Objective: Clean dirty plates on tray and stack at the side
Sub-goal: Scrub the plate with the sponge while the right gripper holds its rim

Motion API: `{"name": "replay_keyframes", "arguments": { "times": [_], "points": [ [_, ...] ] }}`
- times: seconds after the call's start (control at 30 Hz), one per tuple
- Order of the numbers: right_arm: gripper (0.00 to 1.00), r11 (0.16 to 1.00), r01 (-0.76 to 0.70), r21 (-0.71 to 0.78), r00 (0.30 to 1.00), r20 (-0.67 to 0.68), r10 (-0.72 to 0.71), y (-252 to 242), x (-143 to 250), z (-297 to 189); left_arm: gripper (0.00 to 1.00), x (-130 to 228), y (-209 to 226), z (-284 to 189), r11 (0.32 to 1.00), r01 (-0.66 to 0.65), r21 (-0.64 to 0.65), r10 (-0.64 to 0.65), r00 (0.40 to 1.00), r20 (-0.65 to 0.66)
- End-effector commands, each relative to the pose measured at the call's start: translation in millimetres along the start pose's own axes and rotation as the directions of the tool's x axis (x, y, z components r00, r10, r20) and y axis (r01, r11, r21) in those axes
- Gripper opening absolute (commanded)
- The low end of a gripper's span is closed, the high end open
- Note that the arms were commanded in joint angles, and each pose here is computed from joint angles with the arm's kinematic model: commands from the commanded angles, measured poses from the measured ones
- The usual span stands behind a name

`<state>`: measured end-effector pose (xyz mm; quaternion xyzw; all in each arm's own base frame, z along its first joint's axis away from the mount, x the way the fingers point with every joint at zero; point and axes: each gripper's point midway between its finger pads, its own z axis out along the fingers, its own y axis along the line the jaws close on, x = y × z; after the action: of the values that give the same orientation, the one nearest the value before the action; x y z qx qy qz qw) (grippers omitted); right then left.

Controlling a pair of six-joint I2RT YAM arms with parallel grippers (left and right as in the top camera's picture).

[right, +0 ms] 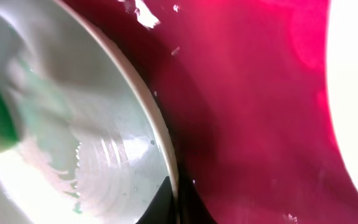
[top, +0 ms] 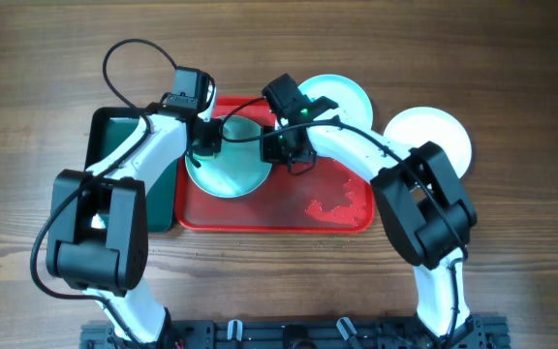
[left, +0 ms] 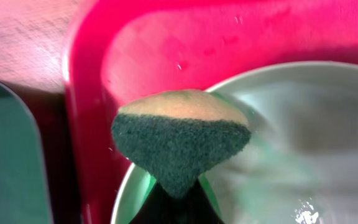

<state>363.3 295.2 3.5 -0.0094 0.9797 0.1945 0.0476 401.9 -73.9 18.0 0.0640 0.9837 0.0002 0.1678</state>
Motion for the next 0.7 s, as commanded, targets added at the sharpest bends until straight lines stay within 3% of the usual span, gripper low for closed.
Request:
{"name": "replay_keyframes", "arguments": {
  "times": [0.0,0.07,0.17,0.23,0.27,0.33,0.37,0.4,0.5,0.53,0.6,0.67],
  "points": [
    [0.04,0.983,0.033,-0.182,0.993,-0.106,-0.053,3.4,16.4,10.0,0.04,29.1,-23.3,16.2,0.989,0.001,0.148,0.016,0.993,-0.119],
    [0.04,0.948,0.04,-0.314,0.988,-0.127,-0.084,10.7,20.3,8.3,0.04,42.2,-40.4,17.7,0.969,0.02,0.247,0.024,0.984,-0.174],
    [0.04,0.942,0.053,-0.331,0.988,-0.122,-0.098,9.0,20.5,8.4,0.04,55.5,-65.4,9.3,0.914,-0.012,0.406,0.103,0.974,-0.203],
    [0.04,0.942,0.055,-0.331,0.988,-0.119,-0.1,9.3,19.7,8.5,0.04,55.6,-69.5,7.4,0.899,-0.039,0.436,0.133,0.973,-0.188],
    [0.04,0.943,0.055,-0.328,0.988,-0.117,-0.099,8.8,19.5,8.7,0.04,51.8,-63.4,11.0,0.916,-0.044,0.4,0.125,0.976,-0.178],
    [0.04,0.943,0.056,-0.327,0.988,-0.117,-0.099,8.5,19.5,8.8,0.04,34.2,-8.8,27.2,0.994,0.097,0.05,-0.089,0.985,-0.145],
    [0.04,0.945,0.055,-0.323,0.988,-0.117,-0.098,7.5,19.7,9.3,0.04,26.9,33.8,25.5,0.95,0.237,-0.206,-0.253,0.966,-0.056],
    [0.04,0.946,0.055,-0.321,0.988,-0.117,-0.097,7.0,19.8,9.6,0.04,24.1,62.0,17.9,0.867,0.348,-0.358,-0.356,0.933,0.044],
    [0.04,0.949,0.056,-0.31,0.989,-0.112,-0.095,5.4,18.8,10.4,0.04,26.7,61.5,17.1,0.861,0.352,-0.367,-0.364,0.931,0.041],
    [0.04,0.95,0.056,-0.308,0.989,-0.111,-0.094,4.9,18.6,10.4,0.04,30.4,45.3,21.4,0.909,0.297,-0.294,-0.318,0.948,-0.024],
    [0.04,0.95,0.056,-0.307,0.989,-0.111,-0.094,4.7,18.5,10.5,0.04,44.4,-15.1,25.3,0.99,0.136,0.038,-0.127,0.974,-0.187],
    [0.04,0.952,0.056,-0.302,0.99,-0.108,-0.092,3.9,17.9,10.8,0.04,65.1,-81.6,1.8,0.89,0.05,0.453,0.077,0.963,-0.259]
  ]
}}
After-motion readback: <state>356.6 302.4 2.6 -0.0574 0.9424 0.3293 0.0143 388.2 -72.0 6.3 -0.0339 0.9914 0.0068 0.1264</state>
